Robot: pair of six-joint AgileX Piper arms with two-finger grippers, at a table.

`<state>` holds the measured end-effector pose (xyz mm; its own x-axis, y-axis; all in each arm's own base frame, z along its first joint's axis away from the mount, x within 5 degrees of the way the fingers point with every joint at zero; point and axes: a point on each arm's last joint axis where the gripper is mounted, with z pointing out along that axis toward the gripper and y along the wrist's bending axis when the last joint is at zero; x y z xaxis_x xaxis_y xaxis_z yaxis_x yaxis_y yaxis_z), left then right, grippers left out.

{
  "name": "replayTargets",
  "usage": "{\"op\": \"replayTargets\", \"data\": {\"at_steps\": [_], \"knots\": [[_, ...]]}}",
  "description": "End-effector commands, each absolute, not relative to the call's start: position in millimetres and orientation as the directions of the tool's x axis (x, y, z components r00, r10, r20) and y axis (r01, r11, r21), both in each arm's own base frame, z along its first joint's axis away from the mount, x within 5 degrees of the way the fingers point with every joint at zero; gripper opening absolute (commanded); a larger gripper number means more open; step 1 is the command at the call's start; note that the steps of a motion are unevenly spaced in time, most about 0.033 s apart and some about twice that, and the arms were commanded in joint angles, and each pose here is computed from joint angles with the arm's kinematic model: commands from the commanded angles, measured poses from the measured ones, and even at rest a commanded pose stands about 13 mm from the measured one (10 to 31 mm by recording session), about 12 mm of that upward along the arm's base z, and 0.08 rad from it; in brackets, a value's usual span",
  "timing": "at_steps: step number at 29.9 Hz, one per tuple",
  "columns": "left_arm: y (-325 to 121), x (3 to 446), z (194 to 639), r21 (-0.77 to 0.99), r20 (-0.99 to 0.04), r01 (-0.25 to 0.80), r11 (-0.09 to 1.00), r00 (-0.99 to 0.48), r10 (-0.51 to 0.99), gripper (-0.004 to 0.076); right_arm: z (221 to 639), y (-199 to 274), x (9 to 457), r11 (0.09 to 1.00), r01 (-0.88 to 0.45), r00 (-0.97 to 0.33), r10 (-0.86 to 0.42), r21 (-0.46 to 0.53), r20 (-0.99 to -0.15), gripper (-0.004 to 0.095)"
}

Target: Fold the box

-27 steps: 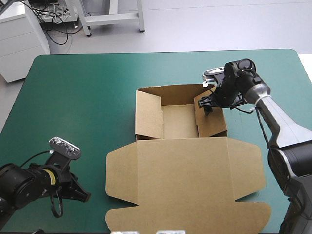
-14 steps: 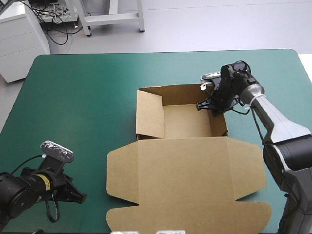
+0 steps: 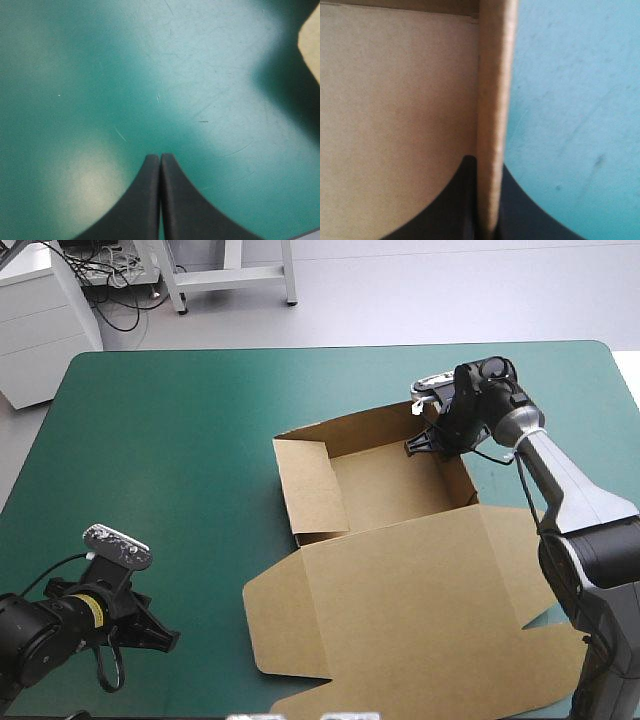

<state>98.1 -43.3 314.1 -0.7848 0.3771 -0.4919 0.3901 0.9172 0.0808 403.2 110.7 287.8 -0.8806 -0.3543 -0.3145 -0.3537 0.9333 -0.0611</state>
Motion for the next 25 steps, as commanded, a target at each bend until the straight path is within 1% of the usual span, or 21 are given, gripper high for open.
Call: {"op": "replayTargets", "data": {"at_steps": [1, 4, 7, 11, 19, 22, 25], "knots": [[-44, 100, 322, 0.077, -0.532, 0.383, 0.920, -0.765, 0.363, -0.0032, 341, 93, 404, 0.917, -0.361, -0.799, -0.398, -0.169, -0.451, -0.0023], [-44, 100, 322, 0.078, -0.529, 0.383, 0.920, -0.766, 0.364, -0.0032, 361, 76, 410, 0.929, -0.321, -0.777, -0.370, -0.186, -0.510, -0.0023], [-44, 100, 322, 0.078, -0.529, 0.383, 0.920, -0.766, 0.364, -0.0032, 377, 47, 415, 0.949, -0.245, -0.770, -0.316, -0.200, -0.554, -0.0023], [-44, 100, 322, 0.082, -0.528, 0.382, 0.920, -0.767, 0.365, -0.0032, 386, -7, 419, 0.972, -0.111, -0.774, -0.215, -0.207, -0.595, -0.0023], [-42, 100, 322, 0.105, -0.528, 0.378, 0.920, -0.763, 0.374, -0.0032, 386, -105, 408, 0.973, 0.122, -0.792, -0.023, -0.195, -0.610, -0.0023], [-41, 101, 322, 0.111, -0.528, 0.377, 0.920, -0.761, 0.376, -0.0032, 386, -127, 402, 0.970, 0.174, -0.788, 0.033, -0.172, -0.615, -0.0023], [-42, 101, 322, 0.109, -0.528, 0.377, 0.920, -0.762, 0.375, -0.0032, 377, -145, 401, 0.965, 0.210, -0.798, 0.075, -0.160, -0.598, -0.0023]]}}
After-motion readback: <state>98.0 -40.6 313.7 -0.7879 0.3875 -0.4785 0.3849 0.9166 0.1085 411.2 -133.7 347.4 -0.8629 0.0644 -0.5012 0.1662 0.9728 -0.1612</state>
